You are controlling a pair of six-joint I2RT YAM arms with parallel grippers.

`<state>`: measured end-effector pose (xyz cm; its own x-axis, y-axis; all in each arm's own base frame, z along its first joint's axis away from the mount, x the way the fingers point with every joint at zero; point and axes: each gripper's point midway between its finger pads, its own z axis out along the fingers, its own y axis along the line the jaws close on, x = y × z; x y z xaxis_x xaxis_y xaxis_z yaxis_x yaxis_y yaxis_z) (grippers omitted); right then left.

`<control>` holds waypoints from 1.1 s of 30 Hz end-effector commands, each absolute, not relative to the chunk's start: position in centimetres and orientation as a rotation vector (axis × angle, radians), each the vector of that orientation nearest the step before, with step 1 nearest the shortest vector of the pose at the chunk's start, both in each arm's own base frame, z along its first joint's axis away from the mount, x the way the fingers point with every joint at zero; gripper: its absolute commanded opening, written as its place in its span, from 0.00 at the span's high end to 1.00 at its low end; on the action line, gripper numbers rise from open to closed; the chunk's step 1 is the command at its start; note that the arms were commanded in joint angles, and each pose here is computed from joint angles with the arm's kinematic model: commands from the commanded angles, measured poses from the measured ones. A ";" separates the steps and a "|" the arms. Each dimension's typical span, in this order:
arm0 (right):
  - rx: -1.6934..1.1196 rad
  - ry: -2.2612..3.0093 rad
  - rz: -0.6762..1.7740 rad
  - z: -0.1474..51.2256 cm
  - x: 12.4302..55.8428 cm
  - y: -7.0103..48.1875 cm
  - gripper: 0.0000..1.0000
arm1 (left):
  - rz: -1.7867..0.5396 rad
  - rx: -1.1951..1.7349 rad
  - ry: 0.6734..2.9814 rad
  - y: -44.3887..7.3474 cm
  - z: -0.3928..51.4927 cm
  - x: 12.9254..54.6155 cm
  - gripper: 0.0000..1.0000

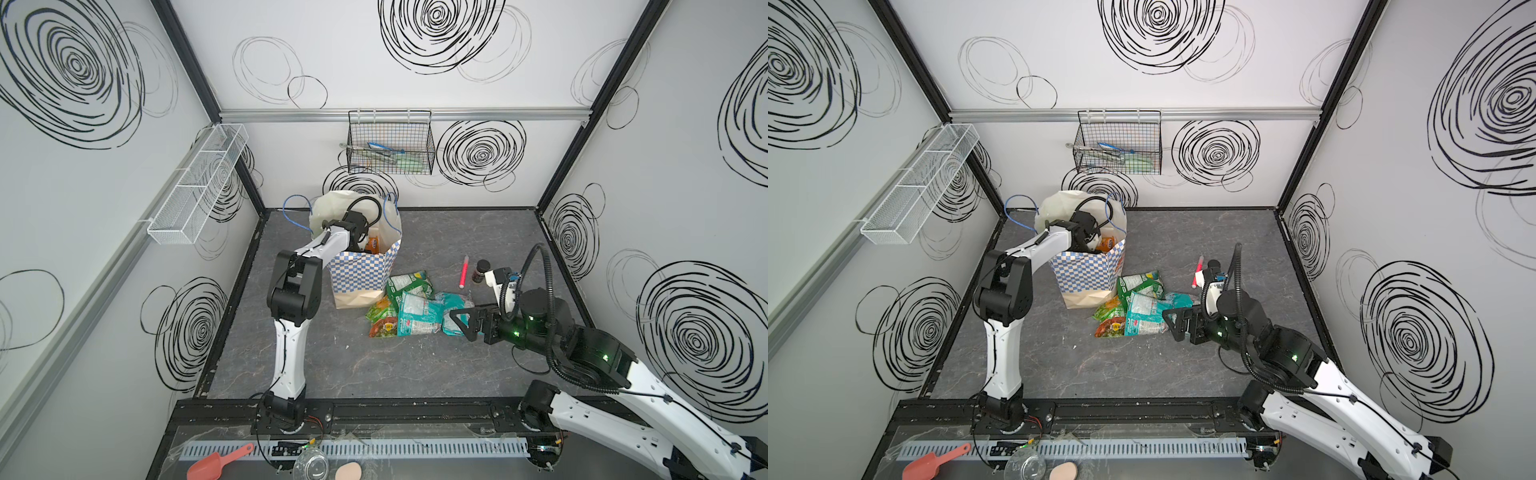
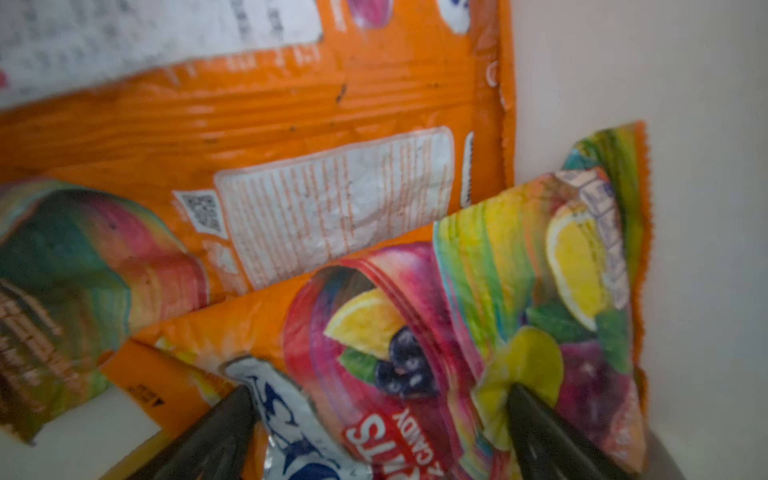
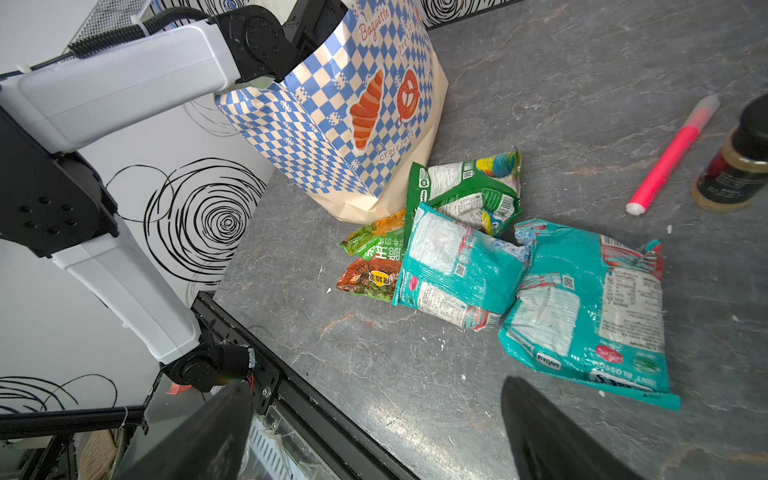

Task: Take the snacks out of the paper bag
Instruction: 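Grasp the orange Fox's fruits candy packet inside the bag with the left gripper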

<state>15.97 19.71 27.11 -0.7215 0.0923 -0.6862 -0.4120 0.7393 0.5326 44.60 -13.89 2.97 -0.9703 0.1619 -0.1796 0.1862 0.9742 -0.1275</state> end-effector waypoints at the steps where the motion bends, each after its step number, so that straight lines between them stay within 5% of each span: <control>1: -0.230 2.184 0.922 28.0 16.0 19.8 0.03 | -0.165 0.305 3.117 -13.2 -2.2 41.5 0.23; 6: -0.238 2.184 0.918 28.1 16.1 19.9 0.03 | -0.188 0.287 3.064 -13.5 -0.5 42.5 0.63; 15: -0.235 2.180 0.919 28.2 16.1 19.8 0.03 | -0.203 0.271 2.981 -13.7 3.2 44.1 0.96; 33: -0.236 2.176 0.920 28.2 16.1 19.9 0.03 | -0.286 0.223 2.739 -14.7 13.5 46.9 1.00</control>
